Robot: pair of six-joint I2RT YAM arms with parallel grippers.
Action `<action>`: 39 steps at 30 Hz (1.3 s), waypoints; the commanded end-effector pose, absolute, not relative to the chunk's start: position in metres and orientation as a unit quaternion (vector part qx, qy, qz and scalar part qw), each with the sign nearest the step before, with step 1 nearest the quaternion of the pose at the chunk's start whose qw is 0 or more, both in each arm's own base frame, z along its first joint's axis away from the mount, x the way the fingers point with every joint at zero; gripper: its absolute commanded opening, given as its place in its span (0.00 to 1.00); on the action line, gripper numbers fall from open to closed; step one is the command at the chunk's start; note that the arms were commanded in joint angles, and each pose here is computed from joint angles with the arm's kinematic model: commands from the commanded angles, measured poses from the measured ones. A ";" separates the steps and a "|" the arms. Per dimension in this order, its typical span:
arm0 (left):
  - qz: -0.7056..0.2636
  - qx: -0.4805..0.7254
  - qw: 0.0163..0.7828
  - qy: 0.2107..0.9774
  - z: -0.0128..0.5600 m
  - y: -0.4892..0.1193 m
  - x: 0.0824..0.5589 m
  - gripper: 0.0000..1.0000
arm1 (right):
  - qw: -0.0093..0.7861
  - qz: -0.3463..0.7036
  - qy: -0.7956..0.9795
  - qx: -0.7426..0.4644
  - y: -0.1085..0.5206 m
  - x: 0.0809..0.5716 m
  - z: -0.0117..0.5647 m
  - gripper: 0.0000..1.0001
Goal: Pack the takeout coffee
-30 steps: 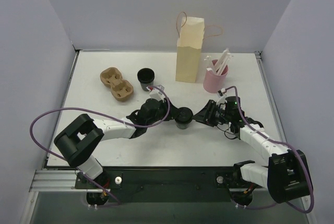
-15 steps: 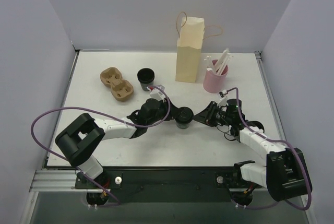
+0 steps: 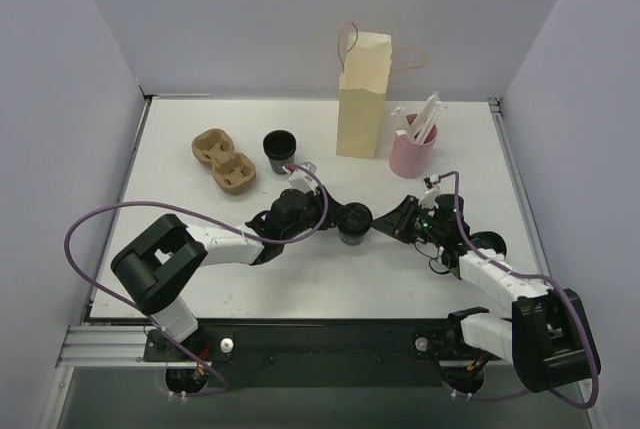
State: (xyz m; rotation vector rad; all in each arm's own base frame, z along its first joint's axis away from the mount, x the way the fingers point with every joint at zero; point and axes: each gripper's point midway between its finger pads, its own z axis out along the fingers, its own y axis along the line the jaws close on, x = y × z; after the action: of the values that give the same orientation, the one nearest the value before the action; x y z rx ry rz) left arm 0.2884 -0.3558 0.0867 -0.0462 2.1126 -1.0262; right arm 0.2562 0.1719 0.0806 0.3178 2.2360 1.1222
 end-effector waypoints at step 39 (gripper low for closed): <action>-0.108 0.058 0.152 0.981 -0.102 -0.228 0.173 0.44 | 0.266 0.445 0.846 0.128 0.175 0.263 0.061 0.21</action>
State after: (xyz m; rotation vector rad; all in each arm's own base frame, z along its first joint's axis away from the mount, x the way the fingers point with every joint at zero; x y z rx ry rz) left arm 0.2930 -0.3634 0.0857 -0.0457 2.0907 -1.0344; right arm 0.2760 0.1807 0.0925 0.2764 2.2599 1.2376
